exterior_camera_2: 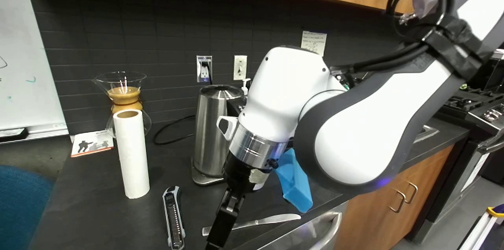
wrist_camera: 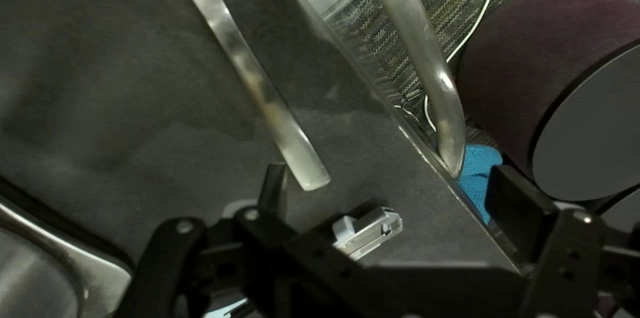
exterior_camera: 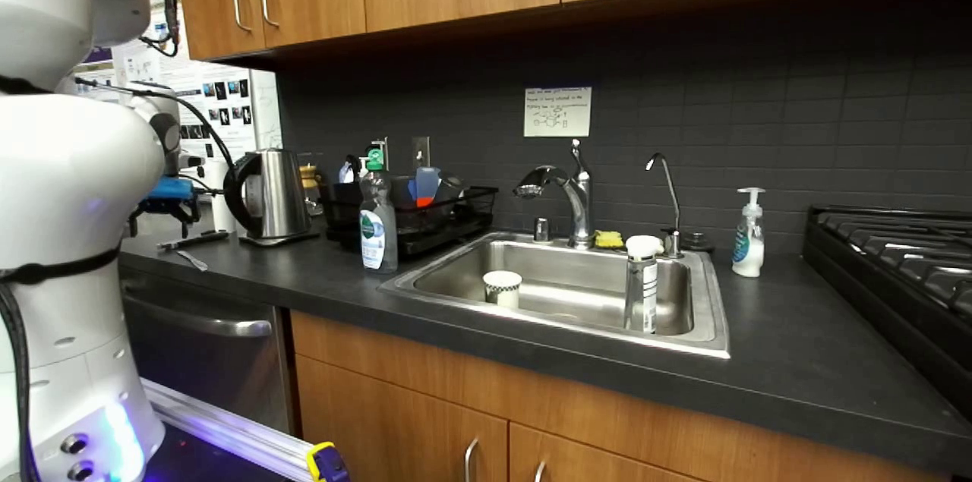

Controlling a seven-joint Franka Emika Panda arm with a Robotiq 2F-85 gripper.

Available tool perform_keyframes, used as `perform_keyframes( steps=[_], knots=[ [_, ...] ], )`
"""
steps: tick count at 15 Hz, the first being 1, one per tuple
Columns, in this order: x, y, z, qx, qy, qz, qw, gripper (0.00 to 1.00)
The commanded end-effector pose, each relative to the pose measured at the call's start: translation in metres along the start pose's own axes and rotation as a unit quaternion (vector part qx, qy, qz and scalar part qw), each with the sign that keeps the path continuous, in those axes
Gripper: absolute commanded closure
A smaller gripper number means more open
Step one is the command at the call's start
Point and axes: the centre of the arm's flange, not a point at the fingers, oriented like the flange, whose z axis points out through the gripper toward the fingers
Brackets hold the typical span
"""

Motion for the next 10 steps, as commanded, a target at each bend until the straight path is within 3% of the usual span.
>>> perform_keyframes(
  steps=[1,10],
  knots=[
    [-0.015,0.005,-0.034,-0.008,-0.005,0.004,0.9999,0.00],
    [-0.056,0.002,-0.068,-0.009,-0.020,0.032,0.9992,0.00]
  ],
)
